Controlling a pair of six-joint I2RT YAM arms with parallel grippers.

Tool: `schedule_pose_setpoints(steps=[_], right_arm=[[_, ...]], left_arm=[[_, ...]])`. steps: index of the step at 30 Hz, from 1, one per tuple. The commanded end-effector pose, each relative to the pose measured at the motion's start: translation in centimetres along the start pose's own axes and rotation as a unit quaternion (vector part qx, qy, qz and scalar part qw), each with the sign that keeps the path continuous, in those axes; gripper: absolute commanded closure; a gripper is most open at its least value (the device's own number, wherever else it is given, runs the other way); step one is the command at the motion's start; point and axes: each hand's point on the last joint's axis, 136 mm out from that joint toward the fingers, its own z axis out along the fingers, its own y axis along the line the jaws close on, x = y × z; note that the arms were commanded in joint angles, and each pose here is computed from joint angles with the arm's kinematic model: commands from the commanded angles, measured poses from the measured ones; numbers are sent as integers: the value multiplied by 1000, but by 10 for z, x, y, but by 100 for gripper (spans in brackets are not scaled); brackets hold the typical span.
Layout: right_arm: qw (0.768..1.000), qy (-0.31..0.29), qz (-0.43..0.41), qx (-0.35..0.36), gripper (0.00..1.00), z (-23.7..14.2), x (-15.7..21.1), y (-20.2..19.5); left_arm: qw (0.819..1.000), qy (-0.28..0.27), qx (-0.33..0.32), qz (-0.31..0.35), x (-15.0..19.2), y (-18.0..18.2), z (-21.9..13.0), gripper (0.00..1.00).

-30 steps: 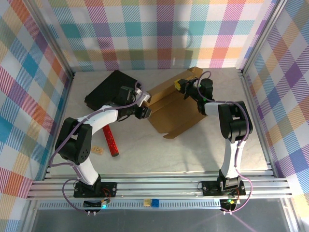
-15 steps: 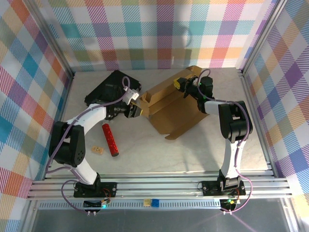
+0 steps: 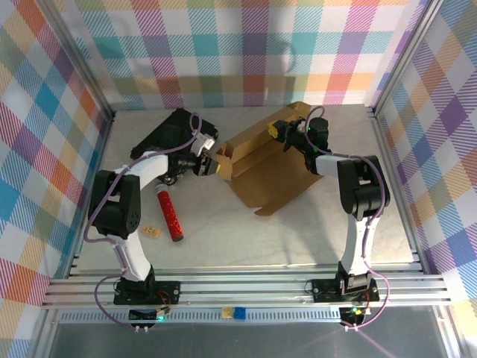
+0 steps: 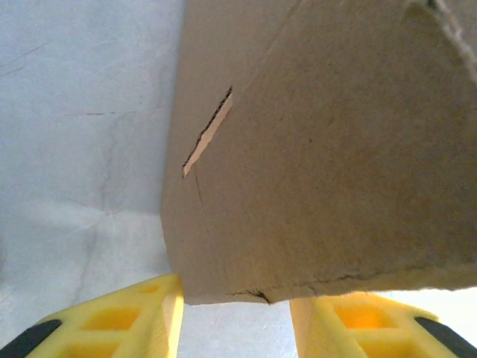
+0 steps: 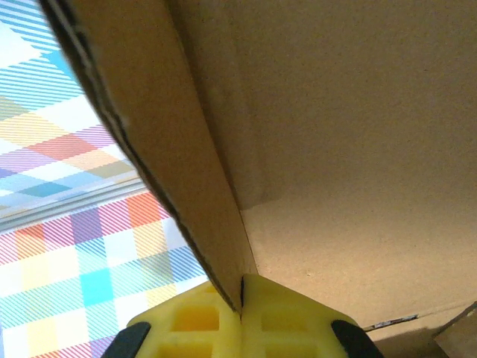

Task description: Fold the paper box

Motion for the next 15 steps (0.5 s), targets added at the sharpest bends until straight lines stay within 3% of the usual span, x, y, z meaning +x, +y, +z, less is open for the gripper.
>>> schedule_pose_setpoints(steps=[1,15], right_arm=[[1000,8,-23,-19,100,-1,6,19],[1000,7,-21,-21,100,-4,7,15]], left_arm=[[999,-15,17,36,-13,-14,8,58],[999,-27,-8,26,-16,-22,26,57]])
